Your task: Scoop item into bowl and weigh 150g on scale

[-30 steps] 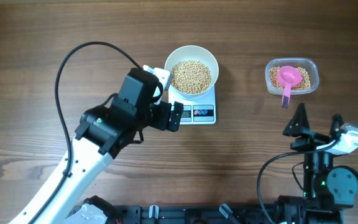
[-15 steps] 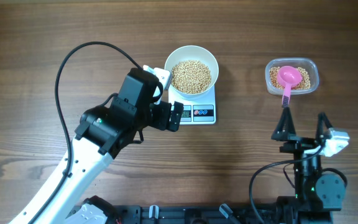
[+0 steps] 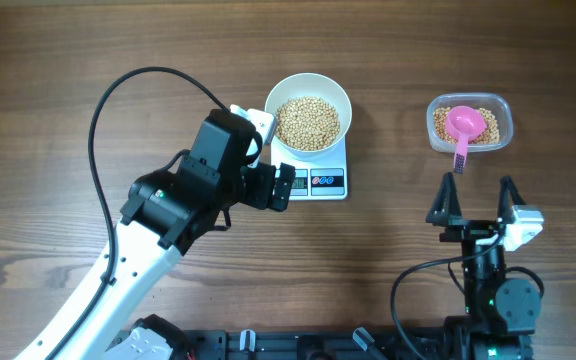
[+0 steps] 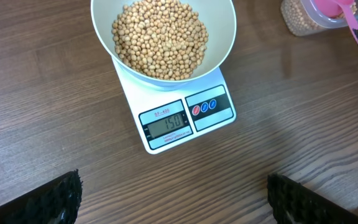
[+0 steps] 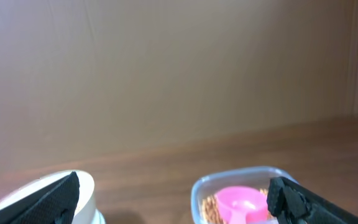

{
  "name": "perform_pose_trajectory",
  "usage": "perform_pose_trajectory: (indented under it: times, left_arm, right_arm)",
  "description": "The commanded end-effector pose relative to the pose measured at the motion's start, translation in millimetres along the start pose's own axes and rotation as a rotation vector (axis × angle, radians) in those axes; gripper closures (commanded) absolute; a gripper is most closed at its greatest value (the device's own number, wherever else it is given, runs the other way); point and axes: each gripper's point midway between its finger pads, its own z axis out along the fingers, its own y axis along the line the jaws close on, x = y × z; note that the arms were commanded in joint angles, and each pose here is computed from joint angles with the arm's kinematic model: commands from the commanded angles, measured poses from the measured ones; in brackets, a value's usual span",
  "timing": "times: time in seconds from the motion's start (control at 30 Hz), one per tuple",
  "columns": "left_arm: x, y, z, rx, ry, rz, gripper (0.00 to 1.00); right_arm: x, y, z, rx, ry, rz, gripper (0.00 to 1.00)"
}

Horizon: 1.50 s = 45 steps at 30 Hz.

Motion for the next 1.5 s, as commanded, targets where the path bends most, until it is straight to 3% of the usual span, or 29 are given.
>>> perform_pose_trajectory:
  times: [0.0,0.37,1.0,1.47]
  left_arm:
    - [1.0,0.5,0.6,-0.007,0.000,-0.006,0.00]
    - [1.0,0.4,0.6,-0.007,0.000,-0.006,0.00]
    - [1.0,0.4,0.6,-0.007,0.000,-0.006,0.00]
    - [1.0,0.4,0.6,-0.007,0.000,-0.006,0.00]
  right_arm:
    - [10.0,3.1,-0.2,-0.024,0.014,-0.030,0.00]
    - [37.4,-3.0,-2.0,-0.006,0.125,-0.138,0.00]
    - [37.6,-2.7,-2.0,-0.010,0.126,-0.186,0.00]
    - [37.7,-2.7,-2.1,-0.019,0.126,-0.316,0.00]
